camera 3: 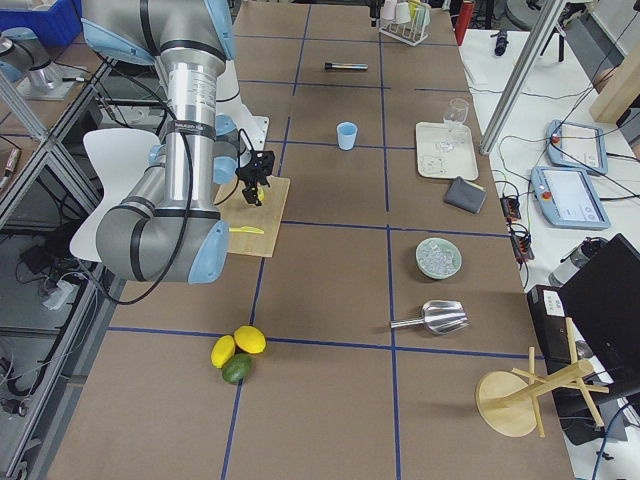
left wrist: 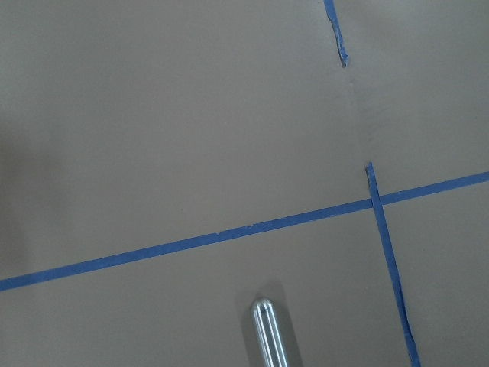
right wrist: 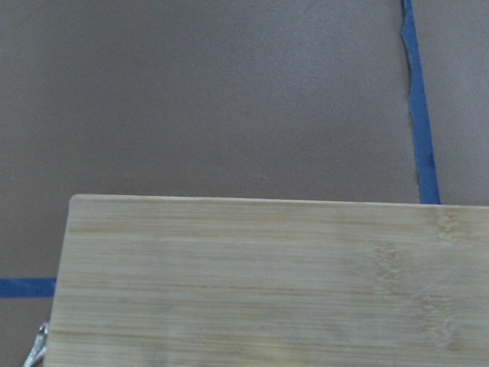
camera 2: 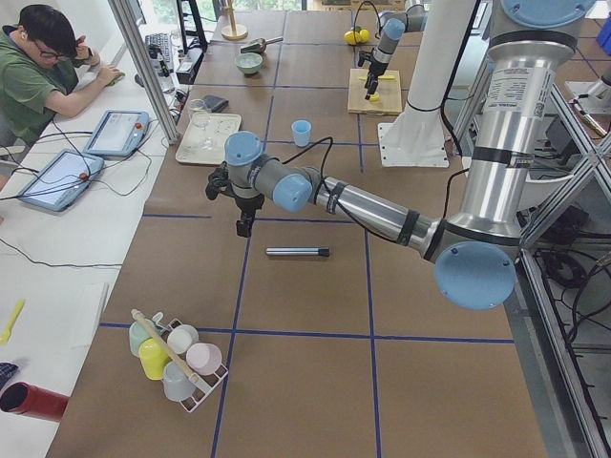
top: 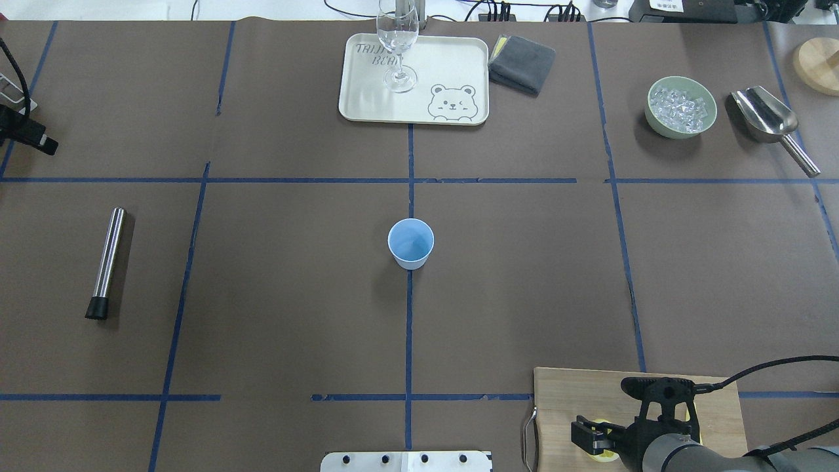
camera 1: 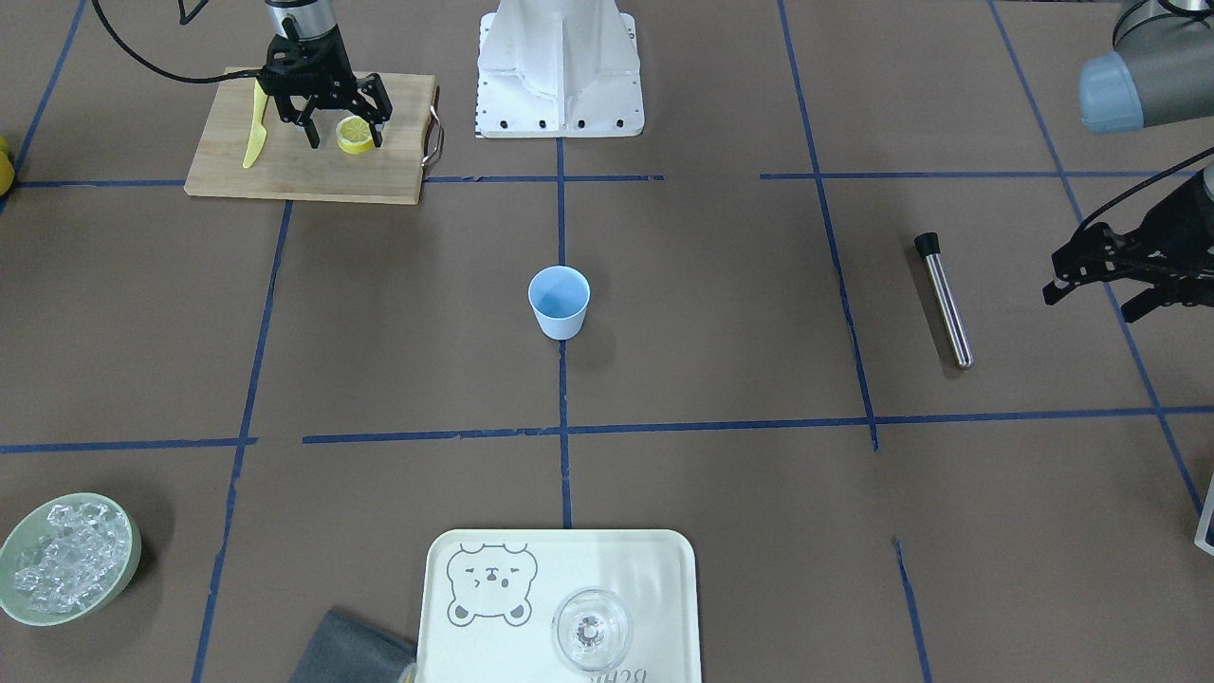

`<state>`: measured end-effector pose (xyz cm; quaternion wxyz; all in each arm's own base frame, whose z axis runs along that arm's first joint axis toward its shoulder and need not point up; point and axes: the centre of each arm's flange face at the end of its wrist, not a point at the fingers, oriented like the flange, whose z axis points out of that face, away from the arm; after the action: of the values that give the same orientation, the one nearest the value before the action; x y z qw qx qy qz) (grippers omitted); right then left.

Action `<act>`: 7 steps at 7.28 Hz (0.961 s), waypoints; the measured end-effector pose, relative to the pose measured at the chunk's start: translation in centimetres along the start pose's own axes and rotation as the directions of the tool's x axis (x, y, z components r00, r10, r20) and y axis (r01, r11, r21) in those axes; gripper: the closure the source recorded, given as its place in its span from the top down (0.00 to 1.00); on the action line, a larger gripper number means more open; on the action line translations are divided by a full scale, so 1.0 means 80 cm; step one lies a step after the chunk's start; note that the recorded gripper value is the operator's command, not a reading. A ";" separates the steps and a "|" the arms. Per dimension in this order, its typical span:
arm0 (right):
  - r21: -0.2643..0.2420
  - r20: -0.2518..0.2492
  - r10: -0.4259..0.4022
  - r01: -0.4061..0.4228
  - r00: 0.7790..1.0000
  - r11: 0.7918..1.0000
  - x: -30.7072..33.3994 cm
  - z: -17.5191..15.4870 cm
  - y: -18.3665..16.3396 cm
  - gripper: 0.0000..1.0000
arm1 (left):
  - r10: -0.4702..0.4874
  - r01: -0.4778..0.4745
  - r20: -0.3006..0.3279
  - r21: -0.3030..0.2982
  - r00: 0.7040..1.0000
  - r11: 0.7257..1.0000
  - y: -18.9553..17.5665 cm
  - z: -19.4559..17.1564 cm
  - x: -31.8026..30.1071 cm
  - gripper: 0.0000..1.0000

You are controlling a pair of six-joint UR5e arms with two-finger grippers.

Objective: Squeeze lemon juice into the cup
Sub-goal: 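Lower the right gripper and grasp one lemon slice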

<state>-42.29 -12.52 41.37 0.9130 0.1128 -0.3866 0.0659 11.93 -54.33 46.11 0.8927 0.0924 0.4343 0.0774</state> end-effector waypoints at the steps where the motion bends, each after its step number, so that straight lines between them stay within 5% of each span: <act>1: -0.004 0.003 -0.005 0.005 1.000 1.000 -0.001 -0.001 0.004 1.00 | 0.000 0.000 0.000 0.000 1.000 1.000 0.000 0.000 0.000 1.00; 7: -0.008 0.020 -0.032 0.032 0.999 0.999 -0.009 -0.006 0.025 1.00 | -0.005 0.005 -0.001 -0.002 1.000 1.000 0.003 0.001 -0.002 1.00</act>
<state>-42.85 -10.48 40.87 0.9105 0.1159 -0.3941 0.0486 11.86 -54.17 46.34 0.8929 0.0903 0.4346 0.0759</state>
